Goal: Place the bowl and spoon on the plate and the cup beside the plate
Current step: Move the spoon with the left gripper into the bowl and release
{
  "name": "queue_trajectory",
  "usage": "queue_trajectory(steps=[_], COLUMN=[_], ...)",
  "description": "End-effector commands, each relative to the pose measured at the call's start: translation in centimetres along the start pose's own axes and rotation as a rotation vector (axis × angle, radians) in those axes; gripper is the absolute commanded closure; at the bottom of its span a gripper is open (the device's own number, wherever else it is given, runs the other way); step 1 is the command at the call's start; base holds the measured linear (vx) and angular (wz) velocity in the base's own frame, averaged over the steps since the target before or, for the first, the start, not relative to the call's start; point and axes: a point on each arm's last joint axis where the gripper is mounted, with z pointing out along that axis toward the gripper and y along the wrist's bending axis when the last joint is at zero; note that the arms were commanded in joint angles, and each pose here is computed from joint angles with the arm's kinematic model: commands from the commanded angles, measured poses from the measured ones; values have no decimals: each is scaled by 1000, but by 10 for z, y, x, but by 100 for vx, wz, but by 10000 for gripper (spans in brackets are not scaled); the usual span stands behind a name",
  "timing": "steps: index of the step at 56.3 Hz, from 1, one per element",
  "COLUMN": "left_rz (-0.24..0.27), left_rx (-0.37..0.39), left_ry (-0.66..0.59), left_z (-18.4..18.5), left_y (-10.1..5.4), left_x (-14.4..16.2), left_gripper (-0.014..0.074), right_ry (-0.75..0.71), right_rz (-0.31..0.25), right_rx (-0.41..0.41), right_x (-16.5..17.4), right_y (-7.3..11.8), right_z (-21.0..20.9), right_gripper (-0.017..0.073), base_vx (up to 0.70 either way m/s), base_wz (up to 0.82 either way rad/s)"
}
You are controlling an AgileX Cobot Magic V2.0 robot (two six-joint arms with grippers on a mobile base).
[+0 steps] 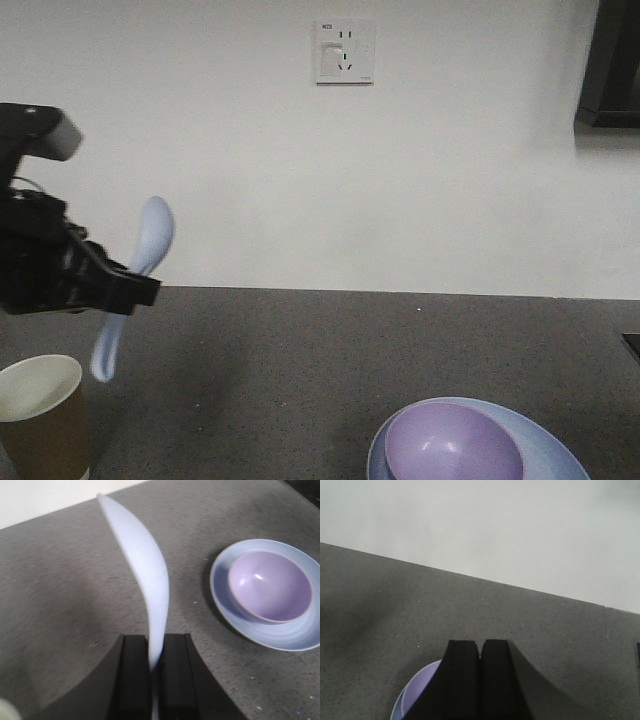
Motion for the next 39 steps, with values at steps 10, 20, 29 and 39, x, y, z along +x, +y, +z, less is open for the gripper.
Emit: queue_trajectory(steps=[10,20,29,39], left_rz=[130,189,205,172], left_rx=[166,250,298,308], left_ry=[60,143,233,301], left_z=[60,101,126,149], left_y=[-51,-83,-100,-105], left_x=[-34,-41,-44,-40], left_gripper=[594,594,594,594], right_ry=[-69,-59,-53,-51], right_rz=[-27,-47,-58,-51], right_rx=[39,57,69,70], right_x=[-10,-9,-8,-8], right_y=[-3,-4,-5,-5], right_z=[-7,-7,-8,-8], right_gripper=[574,571,571,568], base_vx=[0,0,0,0], base_wz=[0,0,0,0])
